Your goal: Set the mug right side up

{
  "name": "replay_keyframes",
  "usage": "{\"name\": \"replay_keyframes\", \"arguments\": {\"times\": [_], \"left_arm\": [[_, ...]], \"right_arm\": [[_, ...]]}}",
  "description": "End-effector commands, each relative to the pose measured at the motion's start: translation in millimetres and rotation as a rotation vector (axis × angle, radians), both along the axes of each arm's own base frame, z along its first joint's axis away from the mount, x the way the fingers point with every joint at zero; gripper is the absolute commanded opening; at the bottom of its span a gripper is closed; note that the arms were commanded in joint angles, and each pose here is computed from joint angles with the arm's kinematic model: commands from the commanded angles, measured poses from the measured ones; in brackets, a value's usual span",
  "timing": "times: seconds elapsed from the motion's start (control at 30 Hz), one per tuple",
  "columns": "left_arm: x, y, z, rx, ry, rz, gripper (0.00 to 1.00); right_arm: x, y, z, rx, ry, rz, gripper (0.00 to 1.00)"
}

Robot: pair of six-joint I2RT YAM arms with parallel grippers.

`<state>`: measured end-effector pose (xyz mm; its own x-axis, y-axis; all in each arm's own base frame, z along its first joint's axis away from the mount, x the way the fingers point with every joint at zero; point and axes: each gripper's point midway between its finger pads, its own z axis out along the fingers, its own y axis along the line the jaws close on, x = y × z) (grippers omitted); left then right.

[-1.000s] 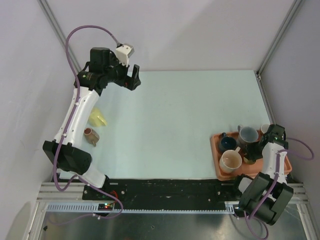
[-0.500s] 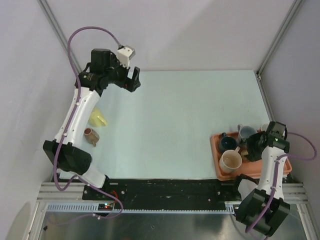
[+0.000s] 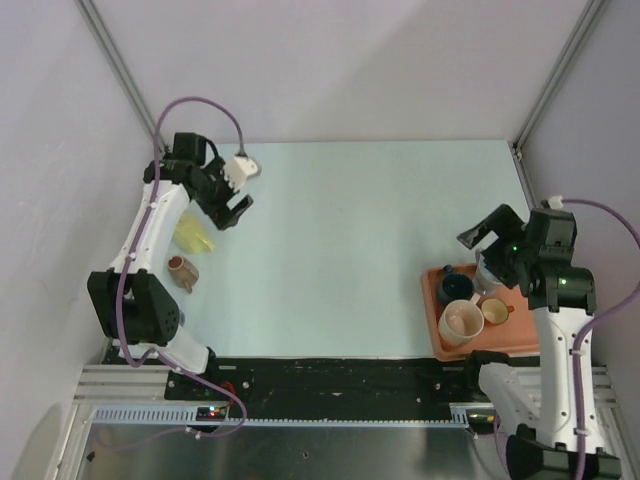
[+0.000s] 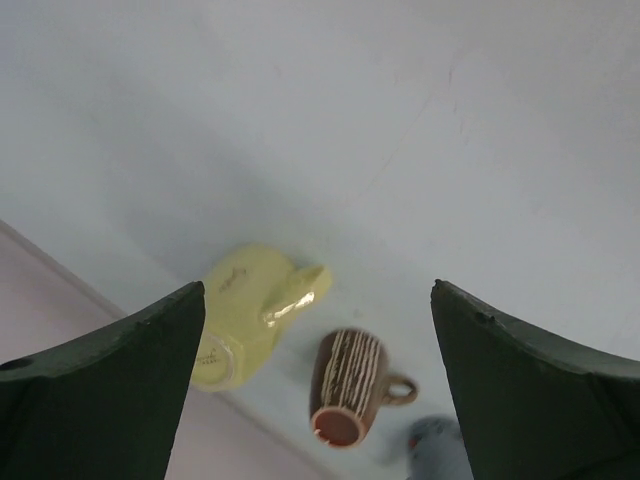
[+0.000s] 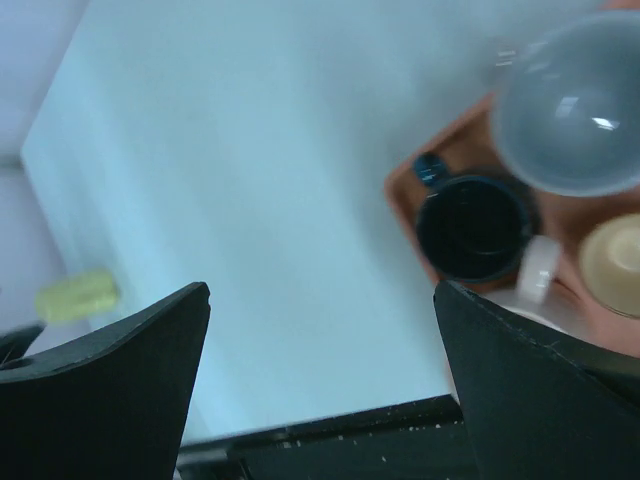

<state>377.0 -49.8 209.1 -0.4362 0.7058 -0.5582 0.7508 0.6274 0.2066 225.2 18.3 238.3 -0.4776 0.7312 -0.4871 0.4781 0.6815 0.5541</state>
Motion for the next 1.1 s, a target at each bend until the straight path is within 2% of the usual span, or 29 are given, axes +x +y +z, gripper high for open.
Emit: {"name": "replay_keyframes", "arguments": {"times": [0.0,0.07,0.17,0.3,0.47,0.67,0.73,0.93,1.0,1.03,1.07], "left_arm": [[-41.8,40.5,-56.0,0.321,0.110,-0.362,0.95],[-52.6,44.7,-69.6,0.353,0.084,-0.555,0.94],[-52.2,44.3,-82.5,0.366,0.067,-0.682,0.90],[-41.3,52.6,-99.2,0.423,0.086,-0.740,0.79],[-28.5,78.4,-119.5,0.605,0.118,-0.841,0.84],[-8.3,93.7,-133.9,0.688,0.157,-0.833,0.83],[-1.4,98.7,-138.3,0.713,0.171,-0.828,0.77],[12.7,106.4,-147.6,0.778,0.165,-0.841,0.48],[14.5,107.9,-147.5,0.793,0.161,-0.850,0.30],[14.9,107.5,-146.4,0.796,0.154,-0.852,0.15],[15.9,105.6,-144.8,0.788,0.141,-0.850,0.08]], "right_arm": [[17.1,51.0,31.8,-0.025,-0.149,0.287,0.99],[22.8,69.5,36.2,-0.066,-0.191,0.373,0.99],[29.7,86.5,35.2,-0.125,-0.217,0.451,0.99],[33.5,106.0,34.5,-0.142,-0.240,0.546,0.99],[35.4,109.4,34.0,-0.152,-0.246,0.565,0.99],[35.3,109.7,34.3,-0.147,-0.246,0.561,0.99],[33.9,112.3,36.8,-0.133,-0.255,0.570,0.99],[31.3,118.1,42.7,-0.098,-0.274,0.583,0.99],[30.2,119.5,46.0,-0.087,-0.285,0.585,0.99],[30.1,120.2,47.8,-0.083,-0.292,0.585,0.99],[29.7,120.6,49.6,-0.077,-0.298,0.583,0.99]]}}
